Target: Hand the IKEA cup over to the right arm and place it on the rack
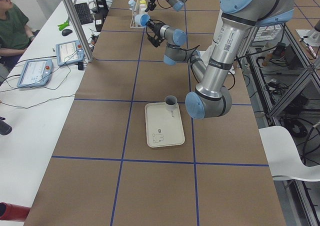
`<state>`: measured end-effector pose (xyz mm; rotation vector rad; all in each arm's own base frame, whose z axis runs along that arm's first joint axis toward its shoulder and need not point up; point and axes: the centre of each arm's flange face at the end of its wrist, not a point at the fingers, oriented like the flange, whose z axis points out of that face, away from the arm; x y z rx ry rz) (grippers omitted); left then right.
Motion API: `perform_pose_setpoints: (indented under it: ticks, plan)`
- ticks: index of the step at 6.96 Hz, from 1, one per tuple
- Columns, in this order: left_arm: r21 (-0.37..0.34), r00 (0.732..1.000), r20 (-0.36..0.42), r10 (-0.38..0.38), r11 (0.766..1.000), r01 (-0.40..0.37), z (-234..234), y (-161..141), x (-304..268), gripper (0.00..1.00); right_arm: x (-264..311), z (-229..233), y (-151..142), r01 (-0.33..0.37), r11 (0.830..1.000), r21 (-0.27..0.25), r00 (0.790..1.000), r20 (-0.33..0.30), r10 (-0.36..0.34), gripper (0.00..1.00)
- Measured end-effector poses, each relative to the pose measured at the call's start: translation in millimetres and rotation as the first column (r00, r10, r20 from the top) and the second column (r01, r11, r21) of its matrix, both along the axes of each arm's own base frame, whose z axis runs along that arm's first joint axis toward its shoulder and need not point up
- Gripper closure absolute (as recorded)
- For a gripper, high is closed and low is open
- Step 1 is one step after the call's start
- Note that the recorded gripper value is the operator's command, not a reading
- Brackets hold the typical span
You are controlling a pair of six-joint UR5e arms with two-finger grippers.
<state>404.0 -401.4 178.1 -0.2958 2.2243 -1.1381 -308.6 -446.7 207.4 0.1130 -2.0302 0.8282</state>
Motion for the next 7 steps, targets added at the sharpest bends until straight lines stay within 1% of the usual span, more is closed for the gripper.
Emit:
perform_pose_setpoints:
  ticks: [1,2,3,5,7]
  plan:
    - [0.006,0.997,-0.068,-0.019,1.000,0.020,12.5,2.4,15.3,1.00,-11.7,-10.6,5.3,0.001,1.000,0.004,1.000,0.022,-0.001,0.00]
    - [0.006,0.993,-0.114,-0.031,0.999,0.032,16.9,4.2,29.9,1.00,-24.9,-18.6,11.7,0.003,1.000,0.004,0.999,0.039,-0.003,0.00]
    - [0.006,0.990,-0.138,-0.034,0.999,0.035,16.6,5.5,38.3,1.00,-40.2,-23.7,19.0,0.003,1.000,0.000,0.999,0.051,-0.003,0.00]
    - [0.010,0.987,-0.160,-0.033,0.999,0.035,9.9,6.7,43.5,1.00,-64.9,-23.0,27.4,0.002,1.000,-0.004,0.999,0.039,-0.002,0.00]
    - [0.009,0.988,-0.156,-0.025,1.000,0.026,6.2,8.7,54.2,1.00,-73.2,-21.1,29.2,-0.003,1.000,0.009,1.000,0.020,0.003,0.00]
